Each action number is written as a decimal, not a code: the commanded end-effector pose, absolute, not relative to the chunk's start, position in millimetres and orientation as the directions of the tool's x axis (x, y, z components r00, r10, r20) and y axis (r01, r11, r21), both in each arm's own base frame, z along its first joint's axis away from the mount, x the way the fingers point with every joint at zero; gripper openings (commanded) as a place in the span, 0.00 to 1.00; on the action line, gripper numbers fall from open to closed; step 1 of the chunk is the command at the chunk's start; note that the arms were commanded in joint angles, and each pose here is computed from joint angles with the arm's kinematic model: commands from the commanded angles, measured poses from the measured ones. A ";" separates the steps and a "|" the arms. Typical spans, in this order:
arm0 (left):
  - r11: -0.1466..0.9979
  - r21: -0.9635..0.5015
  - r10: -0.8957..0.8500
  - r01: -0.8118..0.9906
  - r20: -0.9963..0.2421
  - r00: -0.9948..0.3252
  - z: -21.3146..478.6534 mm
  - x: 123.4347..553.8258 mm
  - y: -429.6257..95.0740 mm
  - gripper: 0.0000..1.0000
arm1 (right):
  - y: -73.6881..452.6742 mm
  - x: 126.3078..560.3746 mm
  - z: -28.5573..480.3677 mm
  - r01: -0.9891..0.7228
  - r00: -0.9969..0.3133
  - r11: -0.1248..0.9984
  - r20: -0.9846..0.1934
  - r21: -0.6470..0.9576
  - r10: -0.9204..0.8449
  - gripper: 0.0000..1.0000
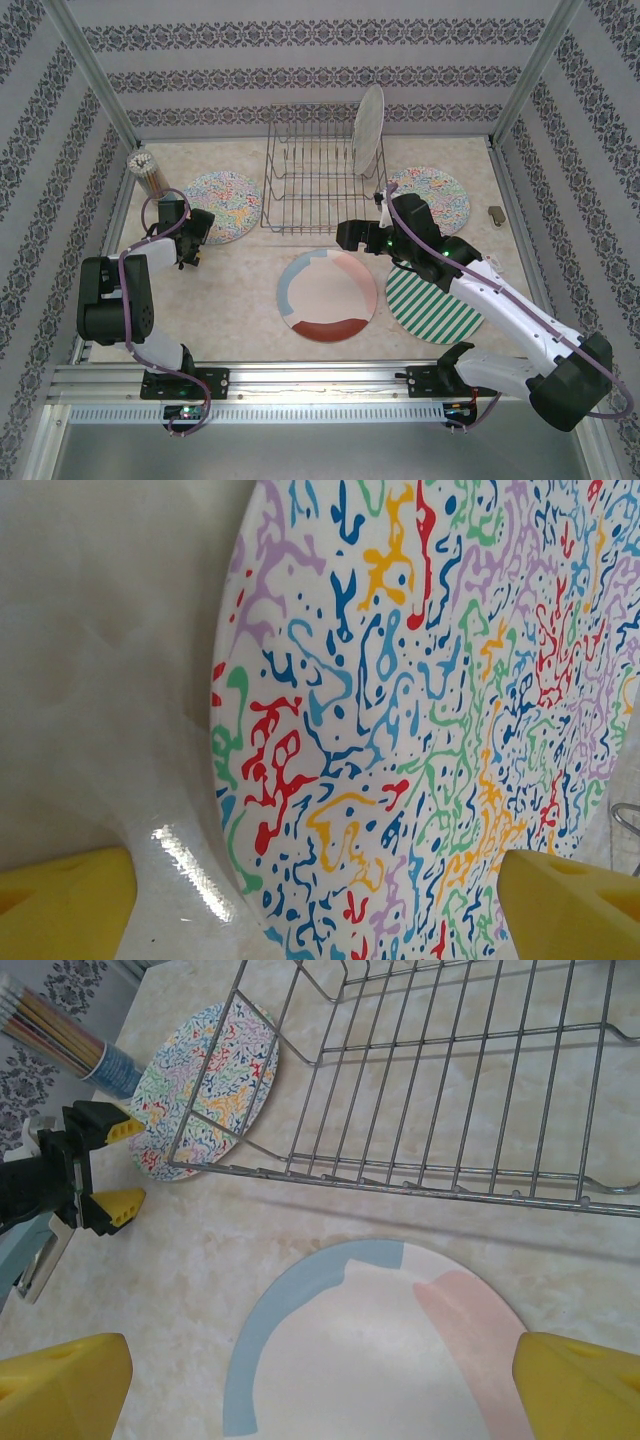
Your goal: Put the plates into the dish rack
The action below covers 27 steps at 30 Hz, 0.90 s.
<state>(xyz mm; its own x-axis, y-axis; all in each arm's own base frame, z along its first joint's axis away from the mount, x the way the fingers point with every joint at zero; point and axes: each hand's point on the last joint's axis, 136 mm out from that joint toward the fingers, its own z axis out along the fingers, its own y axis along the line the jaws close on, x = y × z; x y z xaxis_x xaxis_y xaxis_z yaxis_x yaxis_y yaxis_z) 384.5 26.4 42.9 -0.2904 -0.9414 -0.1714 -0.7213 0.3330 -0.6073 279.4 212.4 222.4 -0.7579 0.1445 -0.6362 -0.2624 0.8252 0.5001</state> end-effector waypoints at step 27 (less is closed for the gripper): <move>0.349 -0.662 -0.934 -0.663 -0.186 -0.306 59.8 416.5 25.7 0.94 | 197.0 268.9 223.1 -0.232 -0.749 0.834 -0.639 0.501 0.176 0.98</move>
<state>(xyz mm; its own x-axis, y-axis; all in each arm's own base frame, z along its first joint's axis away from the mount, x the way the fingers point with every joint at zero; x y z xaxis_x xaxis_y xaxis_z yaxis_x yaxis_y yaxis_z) 405.6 23.0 54.7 -0.3046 -0.9380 -0.1655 -0.6873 0.3367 -0.6436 270.1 205.3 229.4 -0.7444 0.1573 -0.6489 -0.2679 0.8198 0.5061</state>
